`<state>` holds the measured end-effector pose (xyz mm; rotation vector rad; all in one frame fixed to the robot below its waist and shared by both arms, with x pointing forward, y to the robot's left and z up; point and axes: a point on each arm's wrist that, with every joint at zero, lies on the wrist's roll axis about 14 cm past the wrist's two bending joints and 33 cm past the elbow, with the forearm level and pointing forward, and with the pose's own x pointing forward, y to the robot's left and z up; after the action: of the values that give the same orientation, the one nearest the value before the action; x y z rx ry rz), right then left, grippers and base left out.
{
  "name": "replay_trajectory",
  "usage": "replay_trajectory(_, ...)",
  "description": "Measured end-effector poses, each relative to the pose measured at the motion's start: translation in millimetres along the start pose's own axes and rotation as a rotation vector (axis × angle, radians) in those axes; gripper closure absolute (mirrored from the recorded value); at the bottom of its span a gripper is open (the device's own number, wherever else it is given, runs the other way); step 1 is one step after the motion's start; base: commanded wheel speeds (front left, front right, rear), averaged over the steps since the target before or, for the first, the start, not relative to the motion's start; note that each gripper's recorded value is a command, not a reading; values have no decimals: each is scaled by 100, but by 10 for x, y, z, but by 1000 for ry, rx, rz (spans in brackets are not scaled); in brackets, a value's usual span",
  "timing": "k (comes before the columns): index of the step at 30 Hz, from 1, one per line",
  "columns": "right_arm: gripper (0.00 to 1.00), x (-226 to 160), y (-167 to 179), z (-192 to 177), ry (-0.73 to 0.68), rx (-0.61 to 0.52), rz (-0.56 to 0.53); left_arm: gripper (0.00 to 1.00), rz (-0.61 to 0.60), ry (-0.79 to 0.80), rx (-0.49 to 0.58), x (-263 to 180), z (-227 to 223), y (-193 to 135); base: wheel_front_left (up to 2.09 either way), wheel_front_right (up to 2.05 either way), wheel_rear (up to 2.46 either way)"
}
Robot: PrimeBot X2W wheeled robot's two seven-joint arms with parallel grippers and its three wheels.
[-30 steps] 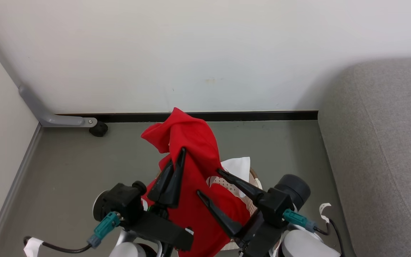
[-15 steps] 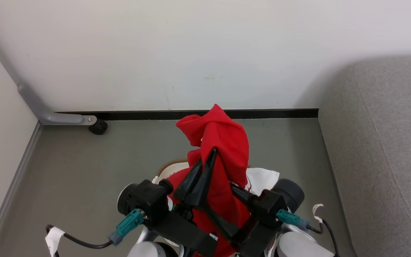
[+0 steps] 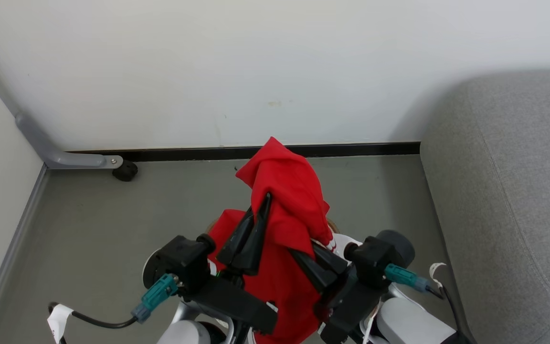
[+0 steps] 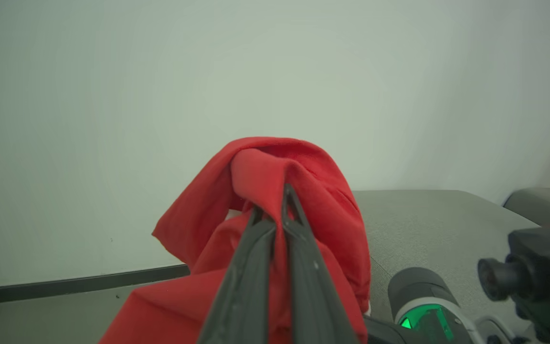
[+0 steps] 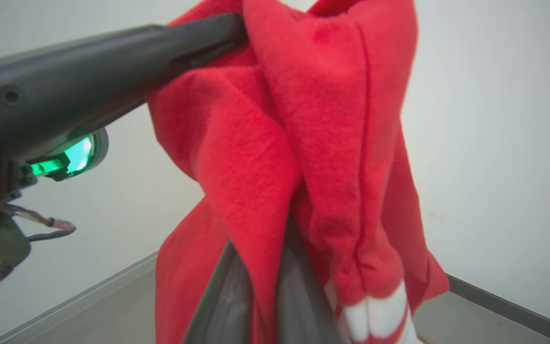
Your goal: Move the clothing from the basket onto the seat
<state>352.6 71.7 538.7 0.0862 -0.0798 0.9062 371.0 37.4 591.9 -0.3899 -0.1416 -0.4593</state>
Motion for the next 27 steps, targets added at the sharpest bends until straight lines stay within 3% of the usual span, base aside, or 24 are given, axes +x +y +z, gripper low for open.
replay_trajectory(2,100,-7,-46,53,-17,6,-14,0,16,8,6,-10,-18,50,0,0,0)
replay_trajectory(11,100,-286,-589,196,-53,-18,-166,0,20,66,-3,-46,-220,61,0,0,0)
replay_trajectory(27,100,-781,-1147,251,-60,-46,-361,0,-57,145,-11,-34,-542,-132,0,0,0)
